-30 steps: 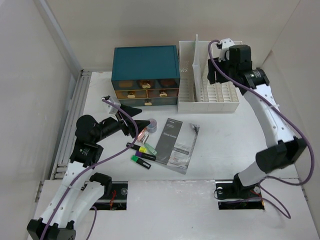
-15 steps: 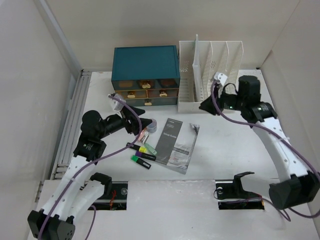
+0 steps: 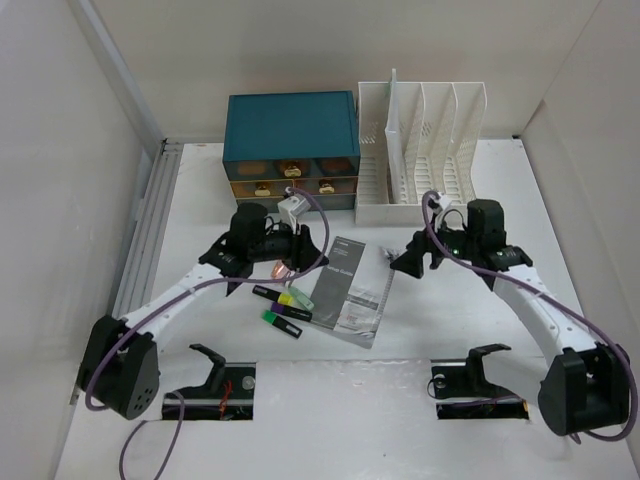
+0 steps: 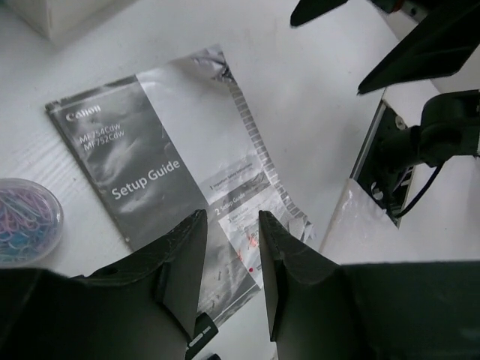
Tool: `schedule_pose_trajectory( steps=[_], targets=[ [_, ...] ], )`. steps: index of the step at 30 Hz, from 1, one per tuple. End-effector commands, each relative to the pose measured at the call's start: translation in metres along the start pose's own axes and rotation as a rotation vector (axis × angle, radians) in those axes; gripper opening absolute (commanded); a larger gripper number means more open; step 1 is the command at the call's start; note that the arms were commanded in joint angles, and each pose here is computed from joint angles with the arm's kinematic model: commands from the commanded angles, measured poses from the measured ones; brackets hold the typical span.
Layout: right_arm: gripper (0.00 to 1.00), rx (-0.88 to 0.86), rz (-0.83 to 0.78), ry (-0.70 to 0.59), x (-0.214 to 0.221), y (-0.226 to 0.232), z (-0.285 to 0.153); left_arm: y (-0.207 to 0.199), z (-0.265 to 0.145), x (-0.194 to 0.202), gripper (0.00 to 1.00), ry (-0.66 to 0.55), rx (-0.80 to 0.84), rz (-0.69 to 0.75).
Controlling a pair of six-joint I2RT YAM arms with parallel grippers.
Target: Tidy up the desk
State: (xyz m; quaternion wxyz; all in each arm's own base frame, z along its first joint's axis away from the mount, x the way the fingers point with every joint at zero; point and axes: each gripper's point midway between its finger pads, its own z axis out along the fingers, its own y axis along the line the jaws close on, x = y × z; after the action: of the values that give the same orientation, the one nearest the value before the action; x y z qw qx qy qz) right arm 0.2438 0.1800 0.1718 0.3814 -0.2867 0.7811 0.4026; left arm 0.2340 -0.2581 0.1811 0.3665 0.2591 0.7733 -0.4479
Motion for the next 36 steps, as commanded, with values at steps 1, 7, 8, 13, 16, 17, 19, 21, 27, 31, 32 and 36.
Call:
schedule_pose_trajectory(
  steps=[1, 7, 8, 13, 16, 17, 19, 21, 27, 31, 32, 36],
  targets=[
    [1.00, 0.081, 0.010, -0.079, -0.014, -0.022, 0.000, 0.000, 0.012, -0.007, 0.30, 0.006, -0.007, 0.016],
    [1.00, 0.196, 0.196, -0.009, 0.016, -0.074, 0.009, 0.012, 0.041, 0.026, 0.26, 0.121, -0.024, -0.032],
    [1.00, 0.196, 0.206, -0.013, 0.016, -0.078, 0.012, 0.017, 0.044, 0.032, 0.26, 0.136, -0.039, -0.054],
    [1.00, 0.183, 0.314, 0.058, 0.046, -0.092, 0.028, 0.028, 0.055, 0.040, 0.26, 0.158, -0.087, -0.069],
    [1.00, 0.155, 0.327, 0.066, 0.051, -0.092, 0.033, 0.032, 0.060, 0.041, 0.26, 0.160, -0.108, -0.076],
    [1.00, 0.146, 0.348, 0.073, 0.054, -0.091, 0.034, 0.035, 0.063, 0.046, 0.26, 0.169, -0.128, -0.086],
    [1.00, 0.137, 0.360, 0.074, 0.057, -0.091, 0.036, 0.043, 0.064, 0.047, 0.26, 0.172, -0.171, -0.090],
    [1.00, 0.127, 0.362, 0.075, 0.058, -0.091, 0.038, 0.057, 0.066, 0.049, 0.26, 0.177, -0.238, -0.104],
    [1.00, 0.117, 0.394, 0.082, 0.063, -0.094, 0.042, 0.090, 0.068, 0.065, 0.26, 0.229, -0.413, -0.144],
    [1.00, 0.095, 0.400, 0.088, 0.066, -0.088, 0.048, 0.096, 0.072, 0.075, 0.26, 0.258, -0.441, -0.157],
    [1.00, 0.085, 0.387, 0.090, 0.065, -0.085, 0.051, 0.097, 0.074, 0.073, 0.26, 0.255, -0.440, -0.156],
    [1.00, 0.062, 0.364, 0.098, 0.065, -0.079, 0.058, 0.097, 0.081, 0.084, 0.28, 0.294, -0.426, -0.167]
  ],
)
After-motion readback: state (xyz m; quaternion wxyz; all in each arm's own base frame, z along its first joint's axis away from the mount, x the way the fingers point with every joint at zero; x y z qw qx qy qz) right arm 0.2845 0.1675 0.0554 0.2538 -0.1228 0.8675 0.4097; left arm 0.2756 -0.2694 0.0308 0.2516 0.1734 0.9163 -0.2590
